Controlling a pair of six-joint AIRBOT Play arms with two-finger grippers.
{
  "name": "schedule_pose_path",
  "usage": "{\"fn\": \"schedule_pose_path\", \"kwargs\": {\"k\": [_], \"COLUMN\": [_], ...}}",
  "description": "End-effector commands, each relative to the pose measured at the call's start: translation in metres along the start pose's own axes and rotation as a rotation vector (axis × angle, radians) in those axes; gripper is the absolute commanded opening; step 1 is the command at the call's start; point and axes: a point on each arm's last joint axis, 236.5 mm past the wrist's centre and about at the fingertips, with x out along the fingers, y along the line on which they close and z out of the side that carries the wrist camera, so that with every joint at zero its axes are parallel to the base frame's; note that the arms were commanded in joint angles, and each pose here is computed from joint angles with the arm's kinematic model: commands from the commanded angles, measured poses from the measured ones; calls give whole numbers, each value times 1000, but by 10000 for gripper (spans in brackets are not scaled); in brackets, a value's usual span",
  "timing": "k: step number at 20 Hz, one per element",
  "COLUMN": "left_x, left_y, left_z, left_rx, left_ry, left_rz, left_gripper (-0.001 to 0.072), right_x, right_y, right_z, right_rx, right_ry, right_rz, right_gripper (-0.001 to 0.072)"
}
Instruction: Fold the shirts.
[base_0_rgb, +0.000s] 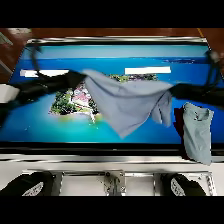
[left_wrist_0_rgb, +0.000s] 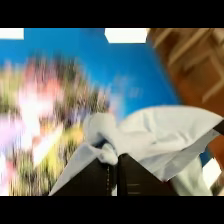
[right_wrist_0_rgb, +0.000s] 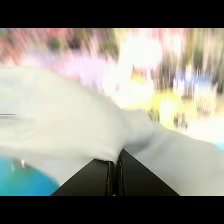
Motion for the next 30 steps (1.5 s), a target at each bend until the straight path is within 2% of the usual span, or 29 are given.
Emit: {"fn": "schedule_pose_path", "kwargs": {"k": [1, 5, 7, 9, 11, 15, 20, 23, 25, 28, 30], "left_x": [-115, -197, -209, -205, -187, -151, -99, -64, -35, 14, 44], "left_y": [-101, -180, -187, -172, -136, -36, 62, 116, 149, 183, 197], "left_z": [119, 150, 149, 147, 129, 66, -24, -78, -100, -117, -124], "left_rx": [292, 428, 451, 431, 427, 338, 222, 117, 37, -62, -155], "left_ry": [-334, -504, -523, -492, -368, -17, 321, 491, 536, 495, 435], "left_rz": [-39, -110, -99, -39, 75, 332, 448, 482, 506, 483, 456], "left_gripper": [41, 40, 40, 40, 40, 40, 41, 41, 41, 40, 41], "right_x": [-127, -210, -215, -198, -177, -134, -52, 24, 82, 145, 171], "right_y": [77, 131, 139, 134, 121, 91, 55, 28, 8, -22, -40], "right_z": [97, 112, 96, 62, 22, -44, -118, -143, -129, -104, -108], "right_rx": [-185, -239, -241, -247, -234, -70, 78, 65, 40, 76, 137], "right_ry": [-373, -531, -485, -324, -109, 286, 528, 527, 432, 267, 243], "right_rz": [5, 29, 41, 40, 41, 75, 112, 41, -19, -89, -129], "right_gripper": [56, 56, 56, 56, 56, 56, 56, 56, 56, 56, 57]}}
